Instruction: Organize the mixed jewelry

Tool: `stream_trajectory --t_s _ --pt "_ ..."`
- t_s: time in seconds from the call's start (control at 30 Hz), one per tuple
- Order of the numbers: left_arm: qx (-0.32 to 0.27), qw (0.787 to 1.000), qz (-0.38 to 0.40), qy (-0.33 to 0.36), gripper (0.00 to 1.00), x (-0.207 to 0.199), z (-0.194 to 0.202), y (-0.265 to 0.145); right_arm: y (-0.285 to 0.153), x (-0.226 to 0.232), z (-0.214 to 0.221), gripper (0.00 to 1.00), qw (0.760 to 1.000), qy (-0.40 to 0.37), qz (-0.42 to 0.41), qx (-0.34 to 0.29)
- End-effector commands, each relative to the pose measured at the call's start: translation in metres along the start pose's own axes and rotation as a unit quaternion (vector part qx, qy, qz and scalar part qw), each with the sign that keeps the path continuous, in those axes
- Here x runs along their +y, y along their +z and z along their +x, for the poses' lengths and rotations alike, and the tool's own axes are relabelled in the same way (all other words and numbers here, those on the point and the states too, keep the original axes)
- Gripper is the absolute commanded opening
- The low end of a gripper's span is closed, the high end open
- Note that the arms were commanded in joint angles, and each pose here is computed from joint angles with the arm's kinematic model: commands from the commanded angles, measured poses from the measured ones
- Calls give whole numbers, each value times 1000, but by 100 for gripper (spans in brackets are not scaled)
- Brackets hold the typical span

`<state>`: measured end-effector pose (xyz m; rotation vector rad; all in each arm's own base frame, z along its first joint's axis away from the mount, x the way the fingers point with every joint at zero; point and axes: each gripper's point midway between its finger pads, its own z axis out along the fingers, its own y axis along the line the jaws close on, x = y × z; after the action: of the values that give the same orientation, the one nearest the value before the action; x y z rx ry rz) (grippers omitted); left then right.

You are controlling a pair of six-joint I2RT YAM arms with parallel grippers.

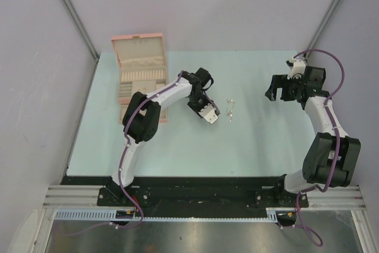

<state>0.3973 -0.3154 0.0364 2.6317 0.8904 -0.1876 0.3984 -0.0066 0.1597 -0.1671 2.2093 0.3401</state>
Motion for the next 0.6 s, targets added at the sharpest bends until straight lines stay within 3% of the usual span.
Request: stream_trajectory --t_s 0.0,0.57 --pt "-27 998 1 51 43 7 -12 5 -1 -2 -7 100 1000 -10 0 -8" --pt "-21 998 21 64 34 4 -12 12 -1 -3 -6 100 1000 -9 -1 -7"
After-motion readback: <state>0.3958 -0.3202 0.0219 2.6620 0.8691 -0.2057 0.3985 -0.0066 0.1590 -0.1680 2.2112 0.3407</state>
